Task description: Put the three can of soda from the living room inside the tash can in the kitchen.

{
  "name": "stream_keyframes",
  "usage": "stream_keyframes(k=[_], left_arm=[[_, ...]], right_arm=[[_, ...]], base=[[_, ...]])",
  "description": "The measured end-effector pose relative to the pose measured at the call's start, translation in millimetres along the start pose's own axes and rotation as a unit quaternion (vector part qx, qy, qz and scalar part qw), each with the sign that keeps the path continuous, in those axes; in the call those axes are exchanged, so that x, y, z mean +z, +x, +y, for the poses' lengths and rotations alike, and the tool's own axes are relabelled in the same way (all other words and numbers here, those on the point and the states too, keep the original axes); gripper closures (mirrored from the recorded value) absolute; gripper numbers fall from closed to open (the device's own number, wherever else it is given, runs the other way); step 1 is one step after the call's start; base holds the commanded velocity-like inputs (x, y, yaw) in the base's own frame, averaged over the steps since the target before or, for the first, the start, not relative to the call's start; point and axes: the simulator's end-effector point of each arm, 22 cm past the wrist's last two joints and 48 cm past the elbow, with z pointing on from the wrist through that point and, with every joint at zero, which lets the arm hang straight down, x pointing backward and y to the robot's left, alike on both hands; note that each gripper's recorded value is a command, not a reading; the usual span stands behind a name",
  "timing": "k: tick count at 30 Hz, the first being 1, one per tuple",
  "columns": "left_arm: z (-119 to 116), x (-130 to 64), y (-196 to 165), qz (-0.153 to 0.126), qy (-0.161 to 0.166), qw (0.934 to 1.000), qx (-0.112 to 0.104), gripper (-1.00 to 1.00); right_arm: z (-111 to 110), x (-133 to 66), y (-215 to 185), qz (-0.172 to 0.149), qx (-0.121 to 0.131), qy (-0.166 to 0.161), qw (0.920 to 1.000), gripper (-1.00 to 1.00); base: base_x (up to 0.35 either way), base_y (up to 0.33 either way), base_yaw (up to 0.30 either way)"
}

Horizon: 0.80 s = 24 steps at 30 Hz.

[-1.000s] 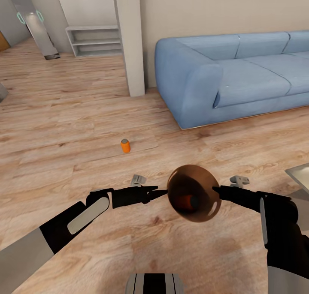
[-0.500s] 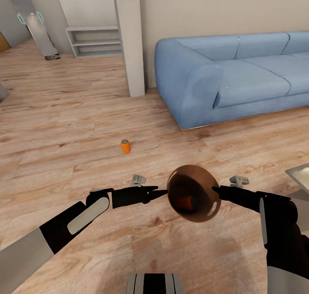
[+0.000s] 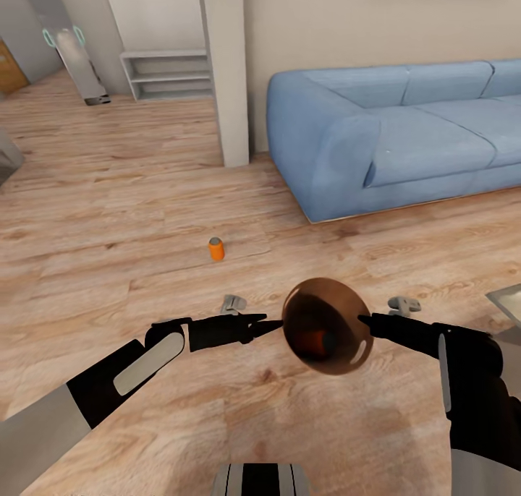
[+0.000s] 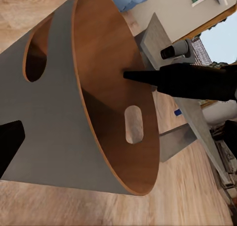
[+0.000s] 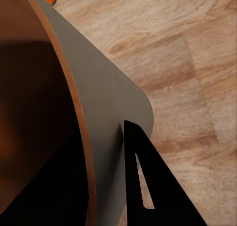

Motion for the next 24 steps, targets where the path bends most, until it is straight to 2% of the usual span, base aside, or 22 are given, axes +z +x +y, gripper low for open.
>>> stream_keyframes(k=[5, 13, 24], left_arm=[[-2.0, -0.6, -1.8, -0.001, 0.0, 1.0, 0.002, -1.0], [-2.8, -0.9, -2.9, -0.002, 0.0, 1.0, 0.004, -1.0], [-7.9, -2.7, -7.2, -0.004, 0.0, 0.9999, 0.01, -1.0]], right_arm=[[2.9, -2.5, -3.3, -0.005, 0.002, -0.006, 1.0, 1.0], [-0.1, -5.5, -6.1, -0.01, 0.005, -0.004, 0.9999, 1.0], [4.5, -10.4, -11.4, -0.017, 0.005, -0.009, 0.9998, 1.0]], base=[[0.0, 0.0, 0.158], [0.0, 0.0, 0.038], [0.0, 0.0, 0.114]])
